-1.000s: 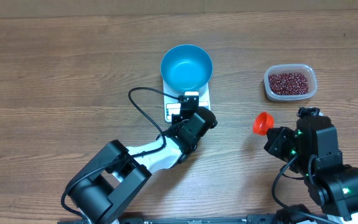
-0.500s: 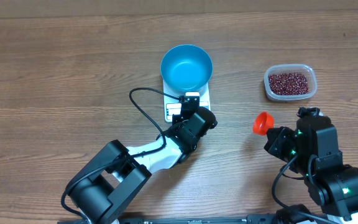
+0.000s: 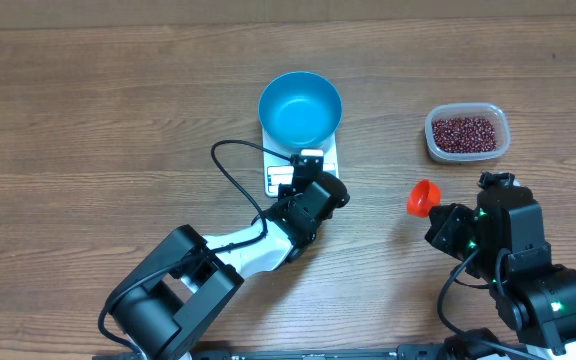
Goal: Scoop item into bowl and weigh 150g on scale
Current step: 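Press the scale's red power button with the left gripper tip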
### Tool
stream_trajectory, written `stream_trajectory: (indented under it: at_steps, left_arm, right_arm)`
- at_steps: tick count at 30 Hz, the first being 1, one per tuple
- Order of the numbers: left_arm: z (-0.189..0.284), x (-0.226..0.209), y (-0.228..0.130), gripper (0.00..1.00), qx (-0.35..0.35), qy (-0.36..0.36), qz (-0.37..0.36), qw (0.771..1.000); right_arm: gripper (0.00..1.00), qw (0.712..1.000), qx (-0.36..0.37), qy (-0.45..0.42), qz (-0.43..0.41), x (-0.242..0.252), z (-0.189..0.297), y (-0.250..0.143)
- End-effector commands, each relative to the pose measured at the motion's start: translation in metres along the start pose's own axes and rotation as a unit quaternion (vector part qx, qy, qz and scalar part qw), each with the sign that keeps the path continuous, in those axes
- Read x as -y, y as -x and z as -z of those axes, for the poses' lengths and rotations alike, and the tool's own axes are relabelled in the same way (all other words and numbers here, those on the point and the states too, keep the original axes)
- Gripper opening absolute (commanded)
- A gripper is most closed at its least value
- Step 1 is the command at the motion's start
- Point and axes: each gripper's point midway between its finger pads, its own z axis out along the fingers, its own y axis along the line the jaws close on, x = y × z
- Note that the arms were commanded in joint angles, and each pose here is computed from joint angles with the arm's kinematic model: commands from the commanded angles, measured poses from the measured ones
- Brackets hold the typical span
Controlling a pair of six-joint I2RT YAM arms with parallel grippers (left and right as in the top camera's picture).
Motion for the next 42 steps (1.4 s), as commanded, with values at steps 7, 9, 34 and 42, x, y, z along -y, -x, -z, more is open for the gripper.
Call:
stream_trajectory:
  at_steps: [7, 9, 34, 42]
  left_arm:
    - [-0.004, 0.002, 0.008, 0.04, -0.001, 0.009, -0.014, 1.000]
    - [-0.004, -0.001, 0.009, 0.04, -0.001, 0.011, -0.011, 1.000]
    - [-0.018, -0.010, 0.011, 0.04, 0.001, 0.013, 0.018, 1.000]
    - [-0.018, -0.002, 0.013, 0.04, 0.009, 0.001, 0.015, 1.000]
  right_arm:
    - [0.04, 1.000, 0.020, 0.008, 0.004, -0.006, 0.008, 0.010]
    - [0.04, 1.000, 0.020, 0.008, 0.004, -0.006, 0.008, 0.010]
    - [0.04, 1.000, 0.021, 0.009, 0.004, -0.007, 0.008, 0.011]
    - [0.04, 1.000, 0.021, 0.009, 0.004, -0.007, 0.008, 0.011]
